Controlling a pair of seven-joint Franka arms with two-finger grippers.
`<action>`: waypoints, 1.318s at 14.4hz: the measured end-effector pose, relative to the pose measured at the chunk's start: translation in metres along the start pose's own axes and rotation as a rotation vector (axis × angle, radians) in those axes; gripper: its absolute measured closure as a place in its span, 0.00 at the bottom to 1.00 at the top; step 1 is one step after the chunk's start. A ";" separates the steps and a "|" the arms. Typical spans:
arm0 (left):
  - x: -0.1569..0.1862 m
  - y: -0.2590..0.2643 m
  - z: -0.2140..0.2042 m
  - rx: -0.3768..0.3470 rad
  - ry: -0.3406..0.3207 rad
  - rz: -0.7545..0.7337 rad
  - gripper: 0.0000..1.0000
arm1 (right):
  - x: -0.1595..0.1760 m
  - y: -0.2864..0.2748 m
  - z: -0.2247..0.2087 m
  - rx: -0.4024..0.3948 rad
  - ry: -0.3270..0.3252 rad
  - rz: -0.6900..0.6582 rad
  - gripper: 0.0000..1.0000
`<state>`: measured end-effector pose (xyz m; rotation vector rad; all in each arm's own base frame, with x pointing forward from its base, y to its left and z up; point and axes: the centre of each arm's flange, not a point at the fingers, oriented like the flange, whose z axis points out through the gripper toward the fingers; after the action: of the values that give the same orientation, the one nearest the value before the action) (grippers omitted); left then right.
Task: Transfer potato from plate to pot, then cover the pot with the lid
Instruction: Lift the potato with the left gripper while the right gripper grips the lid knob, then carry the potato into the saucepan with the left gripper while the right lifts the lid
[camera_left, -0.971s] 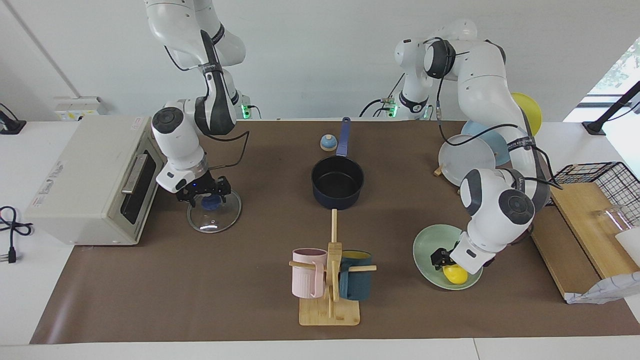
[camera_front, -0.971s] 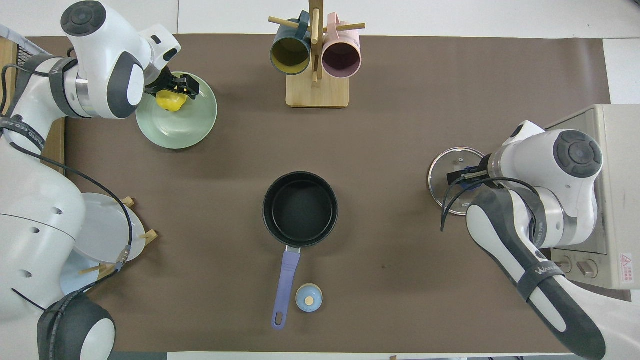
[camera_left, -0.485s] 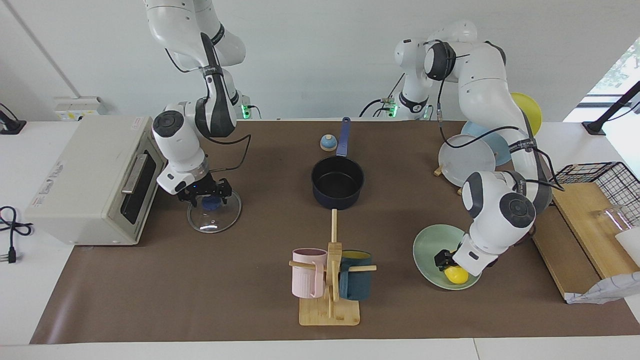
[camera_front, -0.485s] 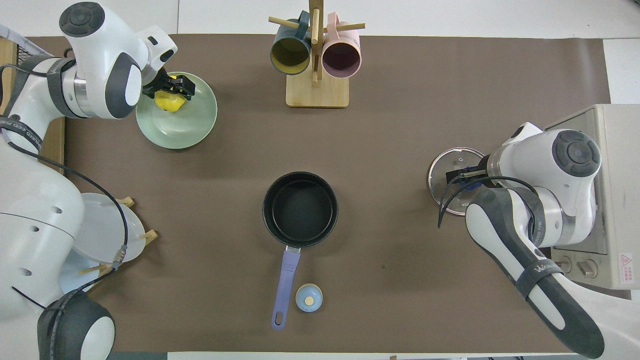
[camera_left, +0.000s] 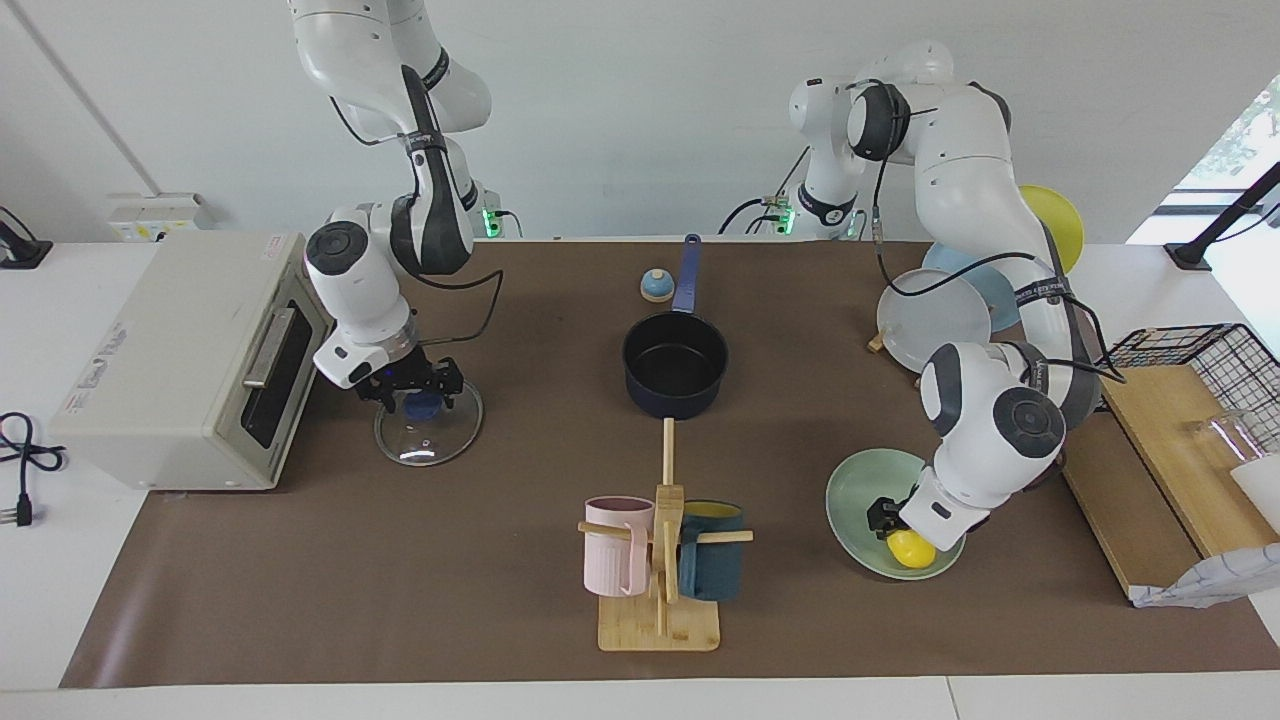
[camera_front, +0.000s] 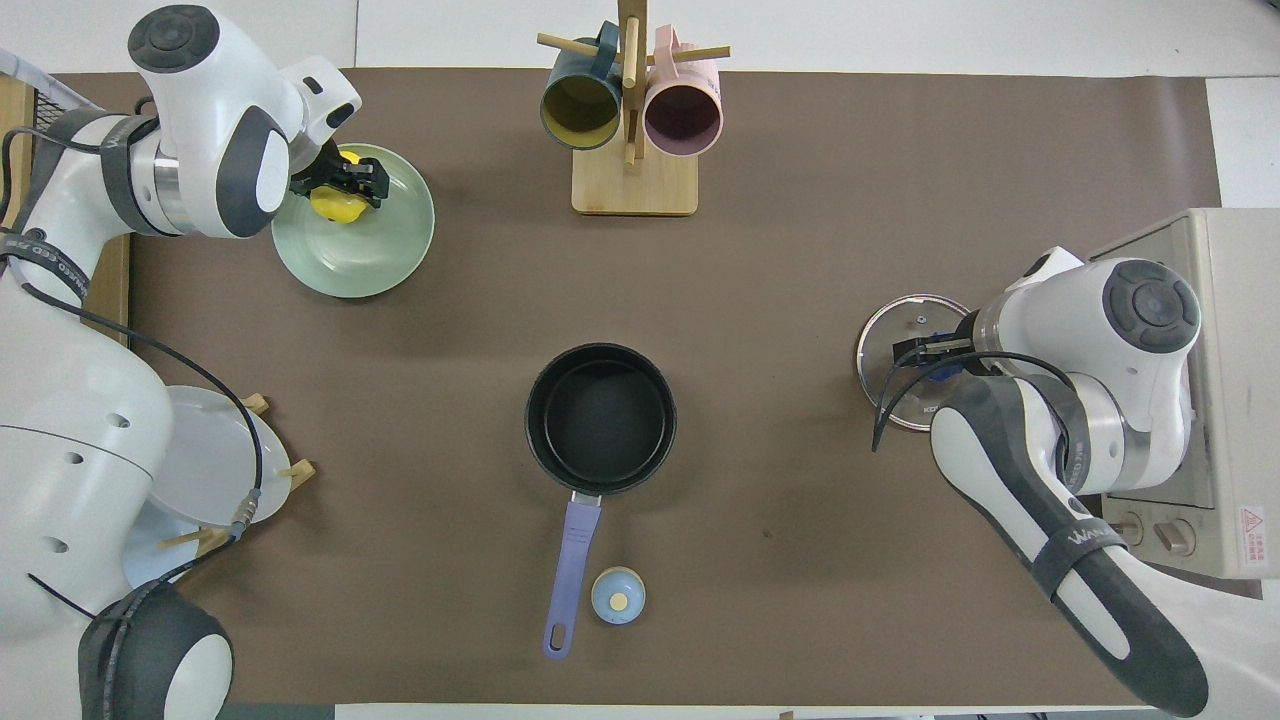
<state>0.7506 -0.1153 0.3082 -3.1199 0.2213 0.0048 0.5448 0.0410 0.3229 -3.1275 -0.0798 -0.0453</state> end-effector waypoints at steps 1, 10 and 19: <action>0.000 0.001 0.000 0.001 -0.003 0.010 0.39 | 0.000 0.000 0.000 0.000 0.000 0.000 0.18; -0.030 0.017 -0.151 -0.086 0.036 0.009 0.41 | 0.007 -0.002 -0.017 0.002 -0.060 -0.037 0.34; -0.182 0.263 -0.199 -0.118 0.030 -0.116 0.41 | 0.031 -0.051 -0.138 0.017 -0.128 -0.215 0.34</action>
<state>0.5338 -0.3532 0.5046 -3.2468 0.0406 -0.0312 0.5694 0.0912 0.4619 -3.0873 -0.4142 0.1521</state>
